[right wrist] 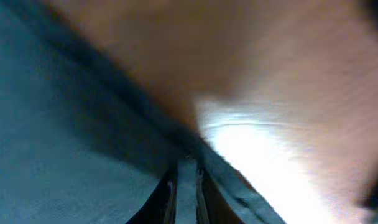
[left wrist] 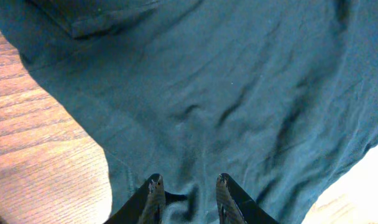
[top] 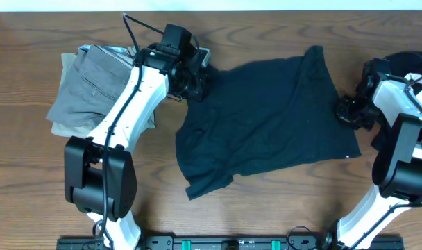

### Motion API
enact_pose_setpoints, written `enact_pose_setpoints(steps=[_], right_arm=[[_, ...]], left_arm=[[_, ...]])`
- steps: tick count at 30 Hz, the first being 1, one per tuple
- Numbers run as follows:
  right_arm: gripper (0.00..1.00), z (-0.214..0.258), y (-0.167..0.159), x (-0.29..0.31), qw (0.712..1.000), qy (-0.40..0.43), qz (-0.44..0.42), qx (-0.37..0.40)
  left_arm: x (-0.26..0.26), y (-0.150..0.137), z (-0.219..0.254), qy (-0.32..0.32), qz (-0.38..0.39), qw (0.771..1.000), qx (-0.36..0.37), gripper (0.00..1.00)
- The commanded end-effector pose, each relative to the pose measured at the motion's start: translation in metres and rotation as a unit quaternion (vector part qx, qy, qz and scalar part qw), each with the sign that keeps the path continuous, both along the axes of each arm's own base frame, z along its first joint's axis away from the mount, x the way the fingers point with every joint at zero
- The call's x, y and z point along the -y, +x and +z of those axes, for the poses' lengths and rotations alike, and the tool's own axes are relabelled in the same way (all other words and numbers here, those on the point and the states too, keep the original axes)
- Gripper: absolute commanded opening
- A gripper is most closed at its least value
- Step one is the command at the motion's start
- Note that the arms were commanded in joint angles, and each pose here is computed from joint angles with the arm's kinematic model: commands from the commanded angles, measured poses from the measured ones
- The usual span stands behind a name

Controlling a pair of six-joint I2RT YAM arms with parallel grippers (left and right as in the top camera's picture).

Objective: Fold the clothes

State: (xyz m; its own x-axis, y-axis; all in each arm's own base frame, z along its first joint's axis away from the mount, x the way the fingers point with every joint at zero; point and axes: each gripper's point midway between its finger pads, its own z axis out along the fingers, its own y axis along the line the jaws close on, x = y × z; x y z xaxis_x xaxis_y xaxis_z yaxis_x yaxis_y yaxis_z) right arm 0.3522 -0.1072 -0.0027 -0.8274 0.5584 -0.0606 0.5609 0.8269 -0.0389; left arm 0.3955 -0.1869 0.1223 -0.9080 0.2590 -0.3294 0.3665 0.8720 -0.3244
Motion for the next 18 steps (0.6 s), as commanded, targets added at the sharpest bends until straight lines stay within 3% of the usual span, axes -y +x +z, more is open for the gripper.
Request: enact_pose_setpoints(steps=[1, 4, 7, 11, 18], right_arm=[[0.09, 0.0, -0.034, 0.049, 0.992, -0.093, -0.064, -0.052], [0.07, 0.0, -0.053, 0.066, 0.985, -0.112, -0.106, -0.075], [0.06, -0.005, -0.05, 0.063, 0.989, -0.075, -0.109, -0.06], [0.07, -0.006, -0.045, 0.057, 0.992, -0.061, -0.091, -0.054], [0.11, 0.005, -0.041, 0.053, 0.994, -0.043, -0.095, -0.043]], left_arm=[[0.0, -0.002, -0.002, -0.002, -0.009, 1.0, -0.003, 0.38], [0.0, -0.002, -0.002, -0.002, -0.01, 1.0, -0.003, 0.47], [0.003, -0.003, -0.002, -0.002, -0.013, 1.0, -0.003, 0.55], [0.007, -0.005, -0.009, 0.004, -0.037, 0.999, 0.002, 0.56], [0.003, -0.005, -0.064, 0.034, -0.034, 0.998, -0.05, 0.32]])
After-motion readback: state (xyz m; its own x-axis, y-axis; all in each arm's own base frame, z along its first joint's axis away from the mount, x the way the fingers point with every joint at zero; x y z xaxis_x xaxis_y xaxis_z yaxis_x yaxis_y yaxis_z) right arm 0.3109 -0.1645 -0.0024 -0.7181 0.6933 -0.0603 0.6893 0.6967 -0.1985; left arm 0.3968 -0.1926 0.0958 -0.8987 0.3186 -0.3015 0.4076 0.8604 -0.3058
